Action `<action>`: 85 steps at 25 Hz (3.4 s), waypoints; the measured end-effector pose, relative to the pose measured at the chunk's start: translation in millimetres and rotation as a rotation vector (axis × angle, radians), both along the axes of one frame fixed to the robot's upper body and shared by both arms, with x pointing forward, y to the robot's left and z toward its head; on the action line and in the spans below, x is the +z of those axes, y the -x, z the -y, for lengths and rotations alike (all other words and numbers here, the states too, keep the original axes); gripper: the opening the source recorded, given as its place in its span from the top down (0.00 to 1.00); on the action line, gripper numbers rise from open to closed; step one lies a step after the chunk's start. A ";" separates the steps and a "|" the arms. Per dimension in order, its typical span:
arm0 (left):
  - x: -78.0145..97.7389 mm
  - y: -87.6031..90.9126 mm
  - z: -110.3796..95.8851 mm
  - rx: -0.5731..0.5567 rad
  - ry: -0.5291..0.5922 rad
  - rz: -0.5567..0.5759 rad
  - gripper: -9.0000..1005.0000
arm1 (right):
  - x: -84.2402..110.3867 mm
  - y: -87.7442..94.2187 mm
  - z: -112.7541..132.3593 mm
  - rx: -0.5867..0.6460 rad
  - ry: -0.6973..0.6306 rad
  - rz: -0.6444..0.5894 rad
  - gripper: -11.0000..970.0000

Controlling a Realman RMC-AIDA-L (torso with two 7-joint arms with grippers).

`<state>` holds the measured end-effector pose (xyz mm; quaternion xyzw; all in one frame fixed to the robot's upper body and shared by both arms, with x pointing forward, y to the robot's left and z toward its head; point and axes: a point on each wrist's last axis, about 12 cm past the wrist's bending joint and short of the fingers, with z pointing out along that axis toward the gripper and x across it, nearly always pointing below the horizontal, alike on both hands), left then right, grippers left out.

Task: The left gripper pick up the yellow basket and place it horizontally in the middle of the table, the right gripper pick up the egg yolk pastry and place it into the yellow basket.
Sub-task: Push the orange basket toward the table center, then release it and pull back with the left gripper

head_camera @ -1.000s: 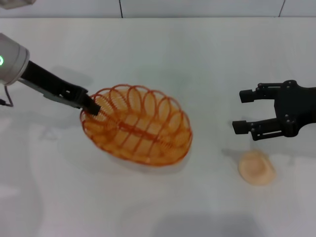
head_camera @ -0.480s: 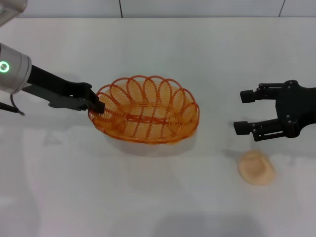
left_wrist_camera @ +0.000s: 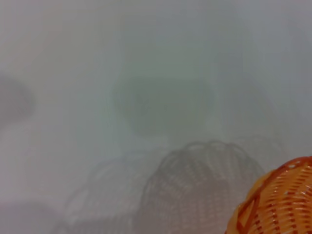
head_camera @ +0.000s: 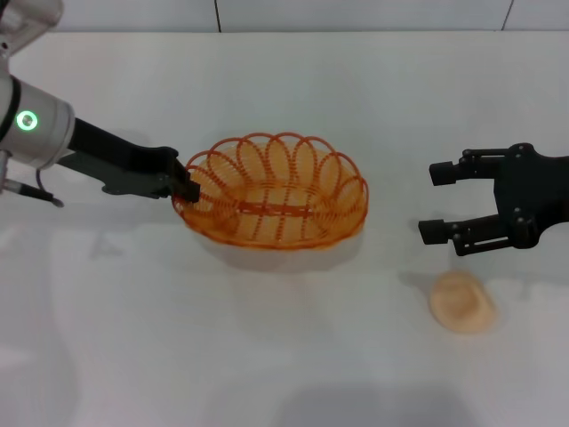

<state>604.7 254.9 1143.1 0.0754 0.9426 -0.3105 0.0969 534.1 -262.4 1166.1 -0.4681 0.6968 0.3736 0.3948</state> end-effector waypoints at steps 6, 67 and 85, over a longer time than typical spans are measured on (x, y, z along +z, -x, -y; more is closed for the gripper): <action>-7.2 -5.5 9.3 -0.002 0.005 0.002 0.92 | 0.6 0.3 -0.8 0.009 0.000 0.005 0.15; -35.1 -4.6 29.8 0.037 -0.029 -0.063 0.92 | 6.1 -2.3 -6.6 0.054 0.014 0.019 0.20; -31.9 -4.9 33.1 0.012 0.005 -0.041 0.62 | 6.8 -3.1 -8.0 0.058 0.014 0.022 0.22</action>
